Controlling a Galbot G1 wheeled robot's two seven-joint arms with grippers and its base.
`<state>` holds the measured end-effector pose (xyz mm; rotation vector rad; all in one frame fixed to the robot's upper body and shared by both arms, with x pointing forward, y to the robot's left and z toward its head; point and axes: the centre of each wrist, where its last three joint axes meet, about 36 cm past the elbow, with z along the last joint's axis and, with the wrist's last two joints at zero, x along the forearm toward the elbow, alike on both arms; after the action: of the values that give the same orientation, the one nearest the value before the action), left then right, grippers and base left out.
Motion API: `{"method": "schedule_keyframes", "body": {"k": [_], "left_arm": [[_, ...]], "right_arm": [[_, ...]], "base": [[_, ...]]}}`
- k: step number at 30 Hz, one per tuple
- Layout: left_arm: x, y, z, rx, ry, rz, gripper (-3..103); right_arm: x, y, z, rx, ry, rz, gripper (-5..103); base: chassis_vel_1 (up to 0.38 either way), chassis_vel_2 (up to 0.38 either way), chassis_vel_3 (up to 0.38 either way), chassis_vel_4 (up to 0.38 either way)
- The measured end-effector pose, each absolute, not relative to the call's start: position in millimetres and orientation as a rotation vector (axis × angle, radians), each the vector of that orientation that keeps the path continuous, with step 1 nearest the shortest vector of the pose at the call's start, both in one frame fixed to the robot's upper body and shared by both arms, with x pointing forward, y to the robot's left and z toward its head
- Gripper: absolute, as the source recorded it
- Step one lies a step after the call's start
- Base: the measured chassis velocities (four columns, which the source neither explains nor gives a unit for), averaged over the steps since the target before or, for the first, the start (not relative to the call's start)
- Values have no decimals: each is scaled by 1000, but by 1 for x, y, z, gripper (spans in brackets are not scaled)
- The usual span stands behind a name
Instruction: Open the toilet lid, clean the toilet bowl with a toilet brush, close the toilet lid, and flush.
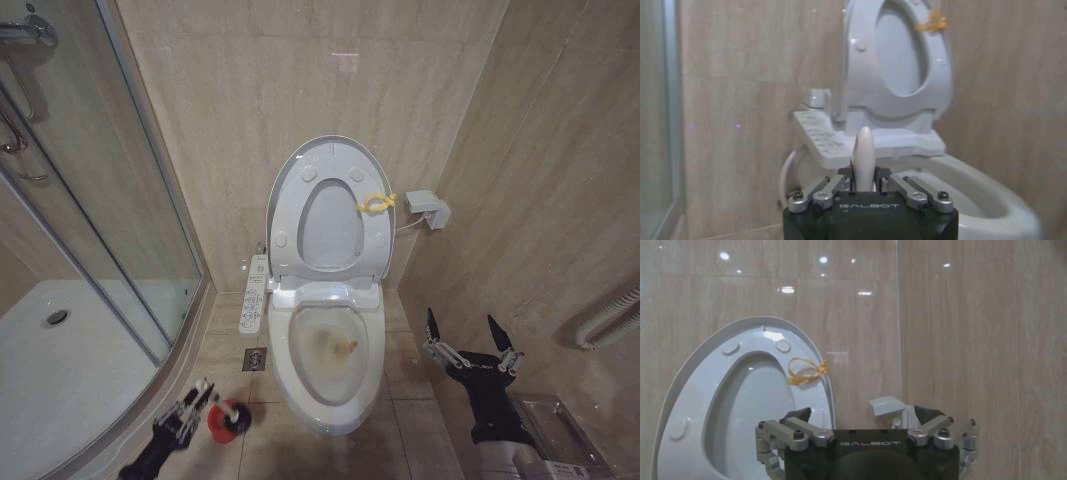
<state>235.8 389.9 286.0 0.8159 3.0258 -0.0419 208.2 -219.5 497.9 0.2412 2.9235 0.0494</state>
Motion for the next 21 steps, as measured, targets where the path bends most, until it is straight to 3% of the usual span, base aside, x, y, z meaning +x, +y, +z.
{"method": "schedule_keyframes", "body": {"k": [9,21], "left_arm": [[205,378,288,1054,2914,-84,20],[212,352,317,1315,2731,-118,20]], "right_arm": [[208,-220,498,241,2924,50,100],[208,-220,498,241,2924,50,100]], "base": [[0,0,0,0],[0,0,0,0]]}}
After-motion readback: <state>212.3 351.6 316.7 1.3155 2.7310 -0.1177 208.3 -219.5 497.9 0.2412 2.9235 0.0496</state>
